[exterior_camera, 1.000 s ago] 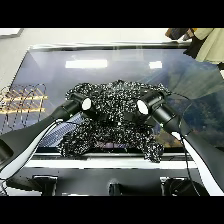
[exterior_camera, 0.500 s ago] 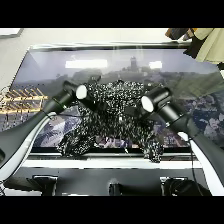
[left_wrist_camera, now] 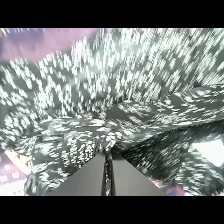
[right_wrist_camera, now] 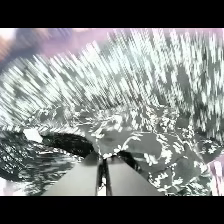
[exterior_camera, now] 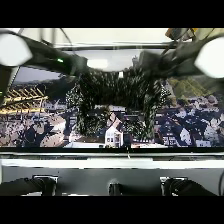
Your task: Fold the clothes and pants, and hang the long-sleeved shirts on hangers.
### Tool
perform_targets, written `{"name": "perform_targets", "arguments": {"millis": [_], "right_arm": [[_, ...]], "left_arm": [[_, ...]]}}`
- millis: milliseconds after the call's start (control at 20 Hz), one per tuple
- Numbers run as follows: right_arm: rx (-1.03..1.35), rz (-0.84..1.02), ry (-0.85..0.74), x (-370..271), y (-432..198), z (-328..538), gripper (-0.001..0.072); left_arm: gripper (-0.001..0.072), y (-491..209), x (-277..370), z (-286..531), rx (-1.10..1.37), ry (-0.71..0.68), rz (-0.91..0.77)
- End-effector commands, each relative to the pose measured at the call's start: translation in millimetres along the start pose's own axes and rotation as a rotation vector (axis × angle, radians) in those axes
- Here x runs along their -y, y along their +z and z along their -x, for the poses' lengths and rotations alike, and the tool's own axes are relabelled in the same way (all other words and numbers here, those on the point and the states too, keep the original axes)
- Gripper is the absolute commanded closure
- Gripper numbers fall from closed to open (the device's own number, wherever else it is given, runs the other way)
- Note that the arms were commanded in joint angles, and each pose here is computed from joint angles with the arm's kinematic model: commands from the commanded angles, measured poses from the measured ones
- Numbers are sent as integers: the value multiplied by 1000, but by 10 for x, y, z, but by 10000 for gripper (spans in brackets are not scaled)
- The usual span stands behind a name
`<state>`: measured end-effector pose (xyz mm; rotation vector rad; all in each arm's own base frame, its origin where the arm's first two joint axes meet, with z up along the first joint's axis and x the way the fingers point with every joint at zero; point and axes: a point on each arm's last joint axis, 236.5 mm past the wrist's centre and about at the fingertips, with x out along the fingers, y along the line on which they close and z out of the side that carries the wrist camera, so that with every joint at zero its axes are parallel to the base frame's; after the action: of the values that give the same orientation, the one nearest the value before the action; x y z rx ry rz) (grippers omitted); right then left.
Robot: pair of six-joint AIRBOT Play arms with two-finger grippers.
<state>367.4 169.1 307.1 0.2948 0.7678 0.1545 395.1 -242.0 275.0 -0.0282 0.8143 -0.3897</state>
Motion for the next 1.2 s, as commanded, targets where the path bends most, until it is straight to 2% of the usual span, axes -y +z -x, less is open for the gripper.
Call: {"name": "perform_targets", "arguments": {"millis": [0, 250, 450, 550, 750, 950, 1150], "right_arm": [[145, 25, 91, -92, 322, 743, 689], [312, 6, 206, -73, 435, 1581, 689], [357, -54, 256, -82, 468, 1808, 689], [274, -50, 197, -14, 336, 1599, 688], [-15, 16, -9, 217, -140, 795, 688], [-288, 62, -174, 531, -873, -39, 688], [-398, -43, -227, 704, -1448, -447, 688]], "left_arm": [[691, 225, -4, 838, 181, -40, 17], [690, 365, 3, 1720, 388, -110, 58], [690, 304, 70, 1844, 384, -159, 109], [690, 155, 73, 1613, 296, -152, 146], [690, -483, -66, 733, -21, -37, 270], [690, -1208, -106, -163, -294, 63, 240], [690, -1815, 52, -775, -426, 35, 293]]}}
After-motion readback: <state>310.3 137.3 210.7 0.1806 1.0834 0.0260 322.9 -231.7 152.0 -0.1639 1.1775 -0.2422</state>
